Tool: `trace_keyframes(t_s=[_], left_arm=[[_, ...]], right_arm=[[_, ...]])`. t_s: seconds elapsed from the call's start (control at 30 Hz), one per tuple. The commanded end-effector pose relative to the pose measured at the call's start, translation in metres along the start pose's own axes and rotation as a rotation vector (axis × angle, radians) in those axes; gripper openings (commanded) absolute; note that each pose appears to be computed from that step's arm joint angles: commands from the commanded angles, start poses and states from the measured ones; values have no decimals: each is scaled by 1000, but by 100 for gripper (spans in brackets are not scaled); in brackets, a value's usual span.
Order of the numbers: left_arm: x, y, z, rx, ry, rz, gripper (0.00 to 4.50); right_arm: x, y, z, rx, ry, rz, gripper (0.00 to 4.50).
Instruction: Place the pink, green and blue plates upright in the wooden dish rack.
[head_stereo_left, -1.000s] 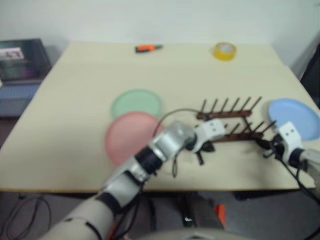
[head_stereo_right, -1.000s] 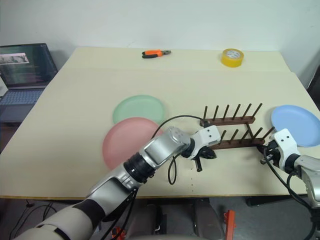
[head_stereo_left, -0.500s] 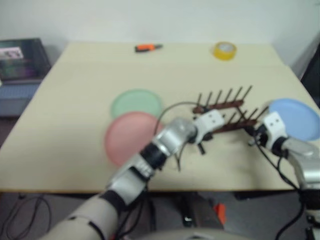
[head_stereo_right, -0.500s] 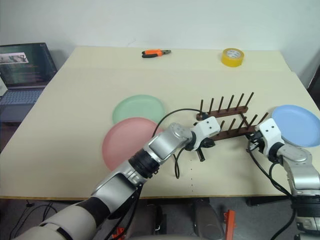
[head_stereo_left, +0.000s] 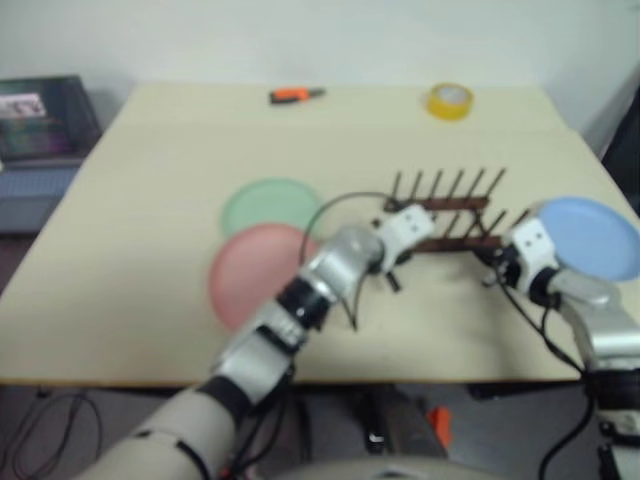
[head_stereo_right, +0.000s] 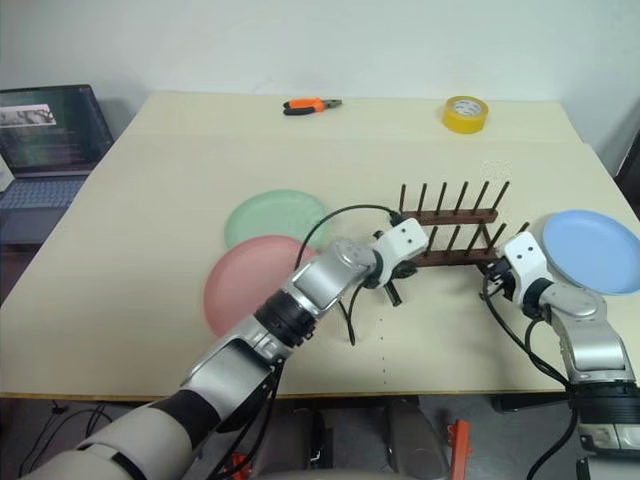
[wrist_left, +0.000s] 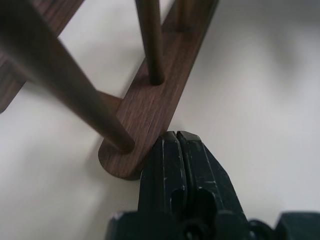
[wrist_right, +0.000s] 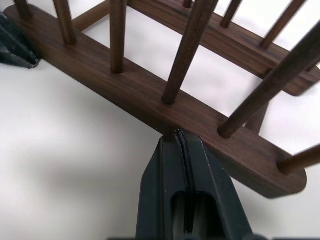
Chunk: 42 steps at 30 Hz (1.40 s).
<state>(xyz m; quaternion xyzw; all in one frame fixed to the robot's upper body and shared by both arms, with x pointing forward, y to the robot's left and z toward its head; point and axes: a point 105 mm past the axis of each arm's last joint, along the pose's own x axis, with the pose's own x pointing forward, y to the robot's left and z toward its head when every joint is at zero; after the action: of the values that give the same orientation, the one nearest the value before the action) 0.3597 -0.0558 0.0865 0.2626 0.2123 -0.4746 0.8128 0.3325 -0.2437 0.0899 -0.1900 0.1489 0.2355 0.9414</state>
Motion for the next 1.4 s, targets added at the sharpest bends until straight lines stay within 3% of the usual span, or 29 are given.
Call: trace_keyframes(t_s=[0.03, 0.27, 0.67, 0.93, 1.4], left_arm=[[-2, 10, -3, 1, 17, 46, 7], [-2, 10, -3, 3, 17, 50, 7], [0, 14, -1, 15, 17, 87, 7], [0, 33, 6, -10, -14, 200, 7], [-1, 42, 4, -30, -16, 239, 7]], right_arm=[[-1, -7, 4, -50, 18, -21, 0], [1, -19, -6, -65, 72, -86, 0], [14, -23, -5, -93, 40, -164, 0], [22, -19, 0, -97, 7, -156, 0], [51, -12, 16, -138, -62, -145, 0]])
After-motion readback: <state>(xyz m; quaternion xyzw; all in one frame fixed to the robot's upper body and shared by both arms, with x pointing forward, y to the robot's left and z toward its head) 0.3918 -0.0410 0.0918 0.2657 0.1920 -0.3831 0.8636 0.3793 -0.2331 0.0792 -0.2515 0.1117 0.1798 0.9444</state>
